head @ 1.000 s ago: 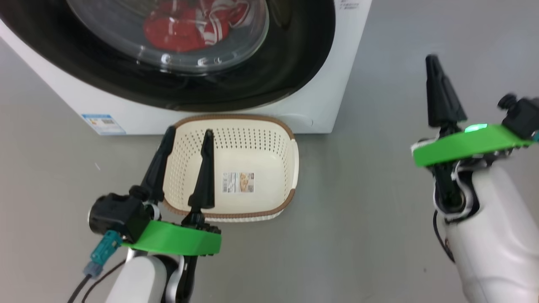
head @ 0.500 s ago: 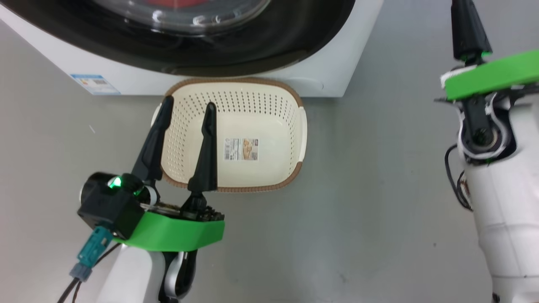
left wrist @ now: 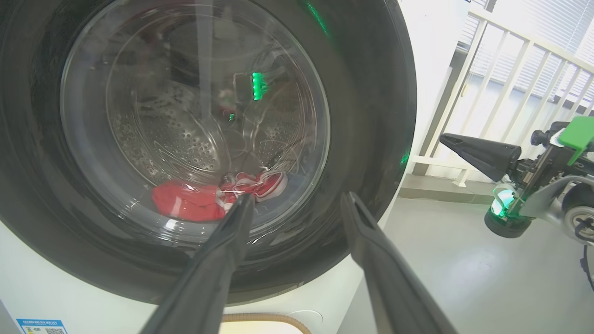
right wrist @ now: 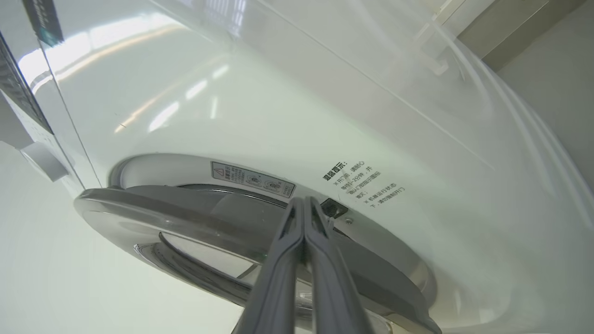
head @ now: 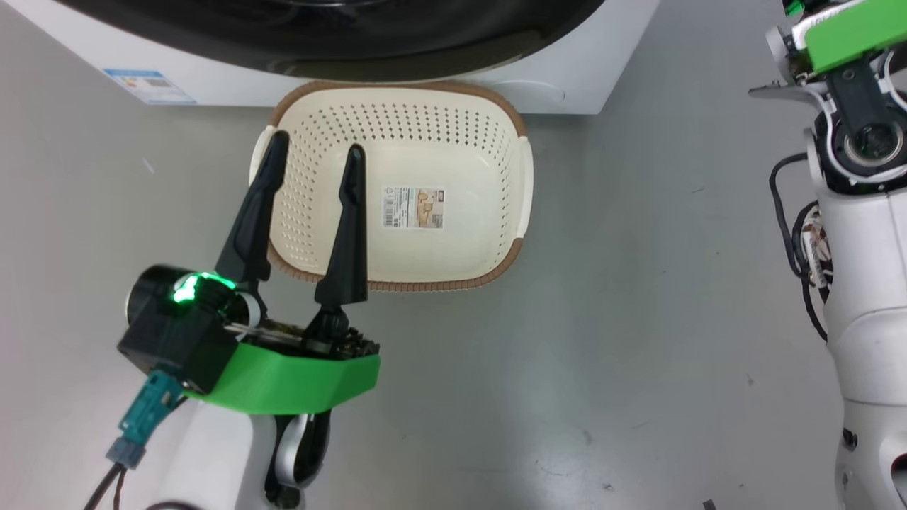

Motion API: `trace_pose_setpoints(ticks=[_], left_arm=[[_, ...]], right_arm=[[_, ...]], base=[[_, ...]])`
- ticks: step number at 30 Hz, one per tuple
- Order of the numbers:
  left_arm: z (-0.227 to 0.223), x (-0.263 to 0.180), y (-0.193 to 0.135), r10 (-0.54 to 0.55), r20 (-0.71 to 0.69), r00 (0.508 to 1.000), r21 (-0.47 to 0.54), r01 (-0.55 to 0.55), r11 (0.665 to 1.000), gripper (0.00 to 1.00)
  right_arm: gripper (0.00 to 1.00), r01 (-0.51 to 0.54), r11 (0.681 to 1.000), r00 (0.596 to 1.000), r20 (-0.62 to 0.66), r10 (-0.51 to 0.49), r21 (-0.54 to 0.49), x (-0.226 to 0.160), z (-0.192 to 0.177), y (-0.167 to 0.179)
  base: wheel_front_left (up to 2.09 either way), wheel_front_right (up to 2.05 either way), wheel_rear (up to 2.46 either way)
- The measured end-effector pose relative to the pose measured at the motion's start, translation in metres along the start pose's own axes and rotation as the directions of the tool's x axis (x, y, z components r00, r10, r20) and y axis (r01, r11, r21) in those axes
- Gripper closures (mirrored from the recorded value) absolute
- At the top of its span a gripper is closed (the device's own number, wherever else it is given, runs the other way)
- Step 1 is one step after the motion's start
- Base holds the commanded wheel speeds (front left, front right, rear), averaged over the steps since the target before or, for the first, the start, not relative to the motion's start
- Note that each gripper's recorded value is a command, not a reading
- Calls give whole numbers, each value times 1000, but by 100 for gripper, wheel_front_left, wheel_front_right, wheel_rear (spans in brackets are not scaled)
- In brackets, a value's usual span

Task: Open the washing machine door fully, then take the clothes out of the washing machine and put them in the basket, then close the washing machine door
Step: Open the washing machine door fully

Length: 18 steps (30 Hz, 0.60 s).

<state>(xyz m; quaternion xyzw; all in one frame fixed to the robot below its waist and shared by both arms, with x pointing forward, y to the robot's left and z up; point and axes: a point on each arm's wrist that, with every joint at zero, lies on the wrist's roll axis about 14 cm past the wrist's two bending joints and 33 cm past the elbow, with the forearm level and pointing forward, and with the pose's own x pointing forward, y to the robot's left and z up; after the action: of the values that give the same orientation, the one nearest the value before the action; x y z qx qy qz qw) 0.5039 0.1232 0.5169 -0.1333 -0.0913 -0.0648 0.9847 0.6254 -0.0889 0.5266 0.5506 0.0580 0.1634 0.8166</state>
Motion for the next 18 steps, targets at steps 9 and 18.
trace_pose_setpoints(ticks=[9,18], left_arm=[[-5,2,8,14,-7,1000,12,-14,1000,0],[-7,5,16,28,-6,1000,24,-28,999,0]], right_arm=[[100,-2,995,995,-102,12,97,23,-15,-4],[100,-10,991,982,-184,35,136,44,-34,-2]], base=[[0,0,0],[0,0,0]])
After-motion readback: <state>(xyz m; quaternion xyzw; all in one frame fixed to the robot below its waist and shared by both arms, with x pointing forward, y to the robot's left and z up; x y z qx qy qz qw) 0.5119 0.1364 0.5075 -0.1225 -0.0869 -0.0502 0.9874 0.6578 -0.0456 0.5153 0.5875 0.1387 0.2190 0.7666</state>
